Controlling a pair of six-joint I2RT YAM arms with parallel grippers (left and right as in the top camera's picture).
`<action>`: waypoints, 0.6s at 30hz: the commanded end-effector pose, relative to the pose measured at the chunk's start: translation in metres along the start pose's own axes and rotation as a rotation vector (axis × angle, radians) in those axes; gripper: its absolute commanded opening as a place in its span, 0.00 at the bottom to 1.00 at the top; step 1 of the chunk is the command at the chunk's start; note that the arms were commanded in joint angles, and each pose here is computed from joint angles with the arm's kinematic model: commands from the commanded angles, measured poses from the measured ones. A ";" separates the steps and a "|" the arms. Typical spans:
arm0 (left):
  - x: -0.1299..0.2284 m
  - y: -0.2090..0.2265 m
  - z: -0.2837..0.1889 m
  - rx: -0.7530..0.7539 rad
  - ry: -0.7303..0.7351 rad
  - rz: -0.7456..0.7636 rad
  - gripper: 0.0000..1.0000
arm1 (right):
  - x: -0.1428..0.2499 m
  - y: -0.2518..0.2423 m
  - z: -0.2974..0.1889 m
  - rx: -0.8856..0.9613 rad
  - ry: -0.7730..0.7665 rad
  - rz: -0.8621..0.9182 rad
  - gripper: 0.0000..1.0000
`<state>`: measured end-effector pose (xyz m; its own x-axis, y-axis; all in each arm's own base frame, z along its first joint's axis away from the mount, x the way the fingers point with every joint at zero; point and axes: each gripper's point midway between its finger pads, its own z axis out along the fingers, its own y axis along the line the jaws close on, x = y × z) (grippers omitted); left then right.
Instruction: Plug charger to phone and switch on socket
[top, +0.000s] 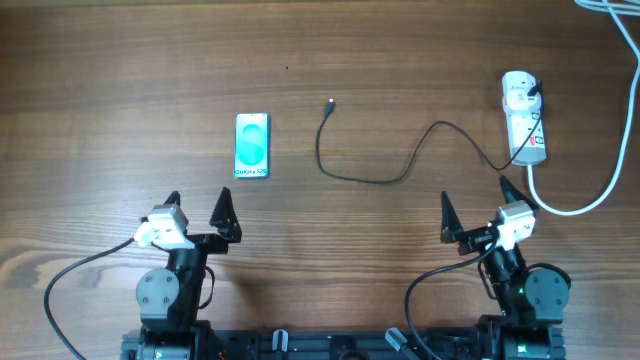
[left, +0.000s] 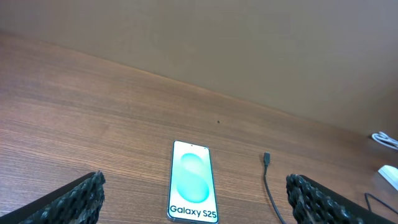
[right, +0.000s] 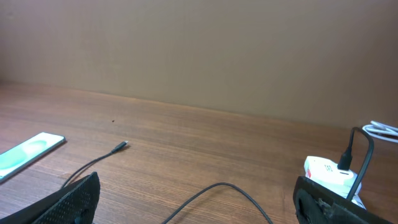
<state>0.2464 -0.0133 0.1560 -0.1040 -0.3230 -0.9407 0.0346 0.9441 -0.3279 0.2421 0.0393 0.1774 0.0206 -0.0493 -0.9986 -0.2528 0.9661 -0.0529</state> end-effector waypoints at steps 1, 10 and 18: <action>-0.001 0.004 0.000 -0.015 -0.012 0.024 1.00 | -0.001 0.000 0.000 0.002 -0.005 -0.003 1.00; -0.016 -0.014 -0.002 0.073 -0.062 0.030 1.00 | -0.001 0.000 0.000 0.002 -0.005 -0.003 1.00; -0.045 -0.033 -0.002 0.116 -0.047 0.111 1.00 | -0.001 0.000 0.000 0.002 -0.005 -0.003 1.00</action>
<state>0.2469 -0.0259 0.1819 -0.0671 -0.2710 -0.9602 0.1259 0.9524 -0.2776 0.2421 0.0393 0.1774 0.0207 -0.0497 -0.9986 -0.2528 0.9660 -0.0533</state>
